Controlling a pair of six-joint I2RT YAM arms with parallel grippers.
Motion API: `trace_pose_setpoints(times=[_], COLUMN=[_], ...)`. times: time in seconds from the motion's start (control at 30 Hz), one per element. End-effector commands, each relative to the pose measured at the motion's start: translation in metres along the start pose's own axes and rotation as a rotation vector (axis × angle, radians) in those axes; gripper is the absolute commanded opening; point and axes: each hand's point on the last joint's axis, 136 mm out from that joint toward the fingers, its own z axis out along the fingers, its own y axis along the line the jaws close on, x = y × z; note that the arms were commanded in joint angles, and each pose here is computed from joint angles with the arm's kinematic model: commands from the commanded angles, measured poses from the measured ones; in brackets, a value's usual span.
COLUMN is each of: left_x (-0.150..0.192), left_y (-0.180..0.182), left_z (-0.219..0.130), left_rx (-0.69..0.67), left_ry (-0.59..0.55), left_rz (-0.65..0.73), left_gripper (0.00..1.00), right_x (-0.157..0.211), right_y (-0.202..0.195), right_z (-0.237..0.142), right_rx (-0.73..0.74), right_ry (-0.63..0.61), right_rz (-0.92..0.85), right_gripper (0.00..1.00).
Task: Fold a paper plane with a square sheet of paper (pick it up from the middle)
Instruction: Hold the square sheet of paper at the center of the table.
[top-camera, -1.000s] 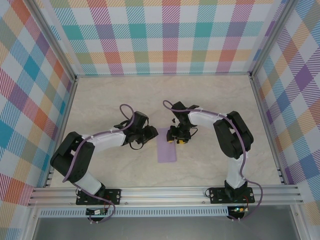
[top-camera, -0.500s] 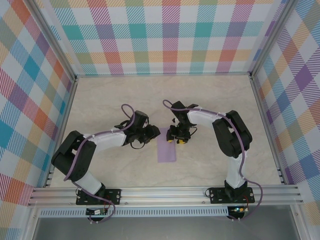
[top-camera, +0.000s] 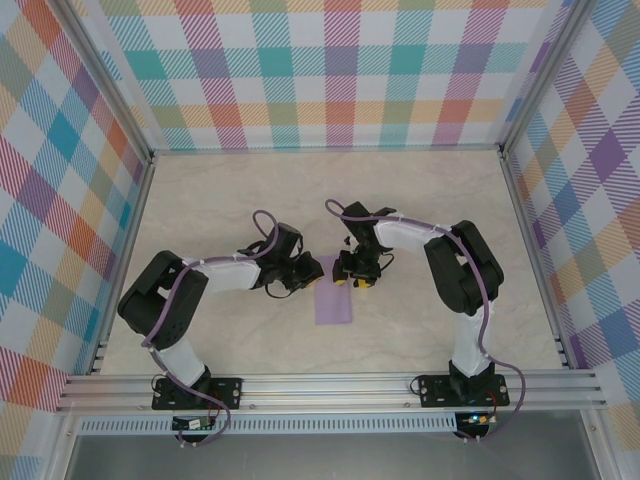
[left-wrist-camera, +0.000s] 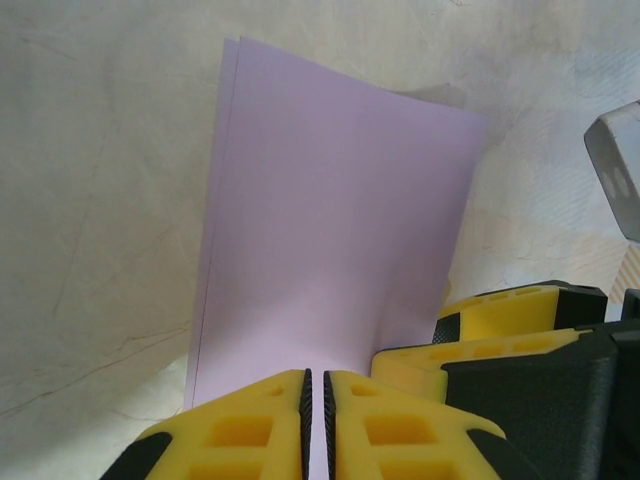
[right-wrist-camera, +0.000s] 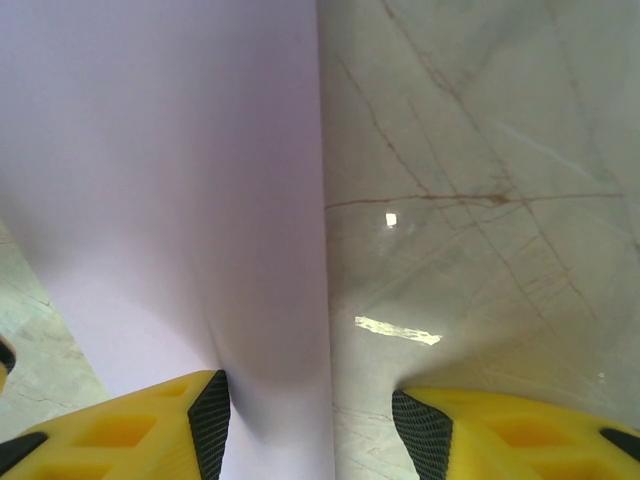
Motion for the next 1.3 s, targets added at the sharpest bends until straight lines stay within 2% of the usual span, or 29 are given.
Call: trace_pose_setpoints(times=[0.0, 1.27], left_x=[0.003, 0.010], left_y=[-0.003, 0.008], left_z=[0.004, 0.013], left_rx=[0.000, -0.038], left_ry=[0.031, 0.065], left_rz=[0.018, 0.021], left_gripper=[0.13, 0.11], right_x=[0.006, 0.004], right_y=[-0.075, -0.081], right_z=[0.077, 0.087], right_rx=[0.257, 0.284], right_ry=[0.053, 0.071], right_rz=[0.009, -0.021], right_gripper=[0.55, 0.57])
